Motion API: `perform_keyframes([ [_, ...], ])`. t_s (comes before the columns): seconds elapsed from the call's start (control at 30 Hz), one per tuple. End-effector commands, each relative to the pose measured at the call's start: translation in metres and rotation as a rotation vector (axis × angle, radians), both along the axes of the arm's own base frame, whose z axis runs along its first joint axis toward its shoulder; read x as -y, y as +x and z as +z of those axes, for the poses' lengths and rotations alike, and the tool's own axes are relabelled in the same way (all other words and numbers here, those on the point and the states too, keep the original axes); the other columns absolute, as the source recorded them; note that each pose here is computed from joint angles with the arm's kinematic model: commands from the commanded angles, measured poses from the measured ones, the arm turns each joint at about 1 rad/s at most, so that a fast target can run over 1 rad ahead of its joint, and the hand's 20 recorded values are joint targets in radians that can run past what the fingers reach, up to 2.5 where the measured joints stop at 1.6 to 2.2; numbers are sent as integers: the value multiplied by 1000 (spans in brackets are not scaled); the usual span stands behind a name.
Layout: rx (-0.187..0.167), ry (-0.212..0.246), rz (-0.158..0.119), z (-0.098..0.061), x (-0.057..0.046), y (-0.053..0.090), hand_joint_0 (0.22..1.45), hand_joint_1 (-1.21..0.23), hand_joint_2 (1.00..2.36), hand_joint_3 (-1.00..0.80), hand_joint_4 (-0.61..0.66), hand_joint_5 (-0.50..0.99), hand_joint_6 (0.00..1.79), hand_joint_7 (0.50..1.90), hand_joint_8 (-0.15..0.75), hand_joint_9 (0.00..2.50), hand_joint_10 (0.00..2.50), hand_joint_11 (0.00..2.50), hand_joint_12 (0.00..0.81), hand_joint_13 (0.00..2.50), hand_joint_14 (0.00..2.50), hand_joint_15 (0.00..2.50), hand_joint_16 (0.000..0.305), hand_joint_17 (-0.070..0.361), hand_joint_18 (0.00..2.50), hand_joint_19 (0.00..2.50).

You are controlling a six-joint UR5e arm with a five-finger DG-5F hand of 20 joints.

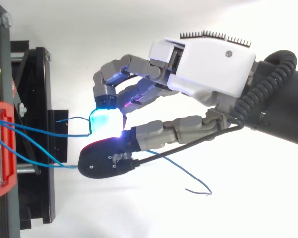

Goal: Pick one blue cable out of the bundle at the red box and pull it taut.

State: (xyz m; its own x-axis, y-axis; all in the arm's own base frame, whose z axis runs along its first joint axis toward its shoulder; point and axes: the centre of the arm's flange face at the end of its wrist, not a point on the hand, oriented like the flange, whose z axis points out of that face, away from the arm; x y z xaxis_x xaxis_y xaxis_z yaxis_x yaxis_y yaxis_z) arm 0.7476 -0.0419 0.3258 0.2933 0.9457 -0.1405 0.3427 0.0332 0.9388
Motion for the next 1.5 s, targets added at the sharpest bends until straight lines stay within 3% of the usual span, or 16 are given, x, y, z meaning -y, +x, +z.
perform_keyframes([
  [0.0, -12, -16, 5, 0, 0, -1, 556, -719, 1009, -19, 96, -130, 852, 1338, 345, 1002, 16, 965, 489, 570, 6, 236, 72, 162, 512, 251],
  [0.17, -50, -29, 8, -1, 1, -6, 556, -720, 1008, -19, 96, -129, 851, 1343, 348, 997, 17, 968, 490, 571, 6, 232, 72, 163, 514, 250],
  [0.33, -82, -42, -7, -2, 4, -10, 557, -721, 1008, -18, 94, -128, 850, 1345, 350, 992, 16, 985, 490, 569, 6, 233, 72, 163, 509, 254],
  [0.53, -89, -69, -26, -1, 8, -11, 557, -721, 1009, -19, 92, -128, 851, 1336, 351, 993, 16, 975, 490, 568, 8, 232, 73, 163, 515, 260],
  [0.7, -83, -106, -20, 18, 9, -16, 557, -721, 1008, -17, 94, -128, 851, 1345, 349, 992, 15, 967, 491, 569, 6, 236, 73, 164, 517, 249],
  [1.07, -76, -102, -23, 28, 15, -21, 556, -721, 1008, -13, 89, -127, 851, 1335, 349, 992, 15, 968, 491, 569, 6, 239, 73, 163, 516, 257],
  [1.17, -93, -92, -5, 20, 18, -23, 557, -721, 1008, -12, 88, -127, 851, 1337, 352, 993, 16, 964, 490, 569, 6, 233, 73, 163, 513, 253],
  [1.23, -103, -79, 21, 12, 20, -31, 557, -722, 1008, -12, 85, -127, 851, 1340, 351, 992, 15, 975, 491, 568, 6, 239, 73, 164, 514, 258],
  [1.3, -22, -59, 29, 4, 21, -31, 556, -721, 1008, -9, 88, -127, 851, 1341, 354, 991, 15, 973, 492, 569, 6, 239, 73, 164, 515, 254],
  [1.33, 3, -55, 29, 5, 21, -32, 557, -722, 1008, -12, 88, -127, 851, 1337, 353, 992, 15, 963, 492, 569, 6, 239, 73, 164, 514, 250],
  [1.37, 83, -44, 30, -9, 22, -37, 557, -723, 1007, -12, 88, -127, 851, 1337, 356, 992, 15, 973, 492, 569, 6, 236, 73, 164, 515, 250],
  [1.4, 130, -38, 27, -9, 23, -36, 556, -723, 1008, -12, 85, -127, 851, 1339, 353, 993, 15, 968, 492, 569, 6, 236, 73, 164, 515, 254],
  [1.43, 147, -35, 28, -11, 23, -36, 557, -724, 1007, -13, 87, -127, 851, 1342, 354, 994, 15, 976, 492, 569, 6, 232, 73, 164, 518, 253],
  [1.47, 190, -29, 22, -11, 26, -34, 557, -724, 1007, -13, 84, -126, 851, 1335, 355, 995, 15, 977, 491, 569, 6, 239, 73, 164, 518, 254],
])
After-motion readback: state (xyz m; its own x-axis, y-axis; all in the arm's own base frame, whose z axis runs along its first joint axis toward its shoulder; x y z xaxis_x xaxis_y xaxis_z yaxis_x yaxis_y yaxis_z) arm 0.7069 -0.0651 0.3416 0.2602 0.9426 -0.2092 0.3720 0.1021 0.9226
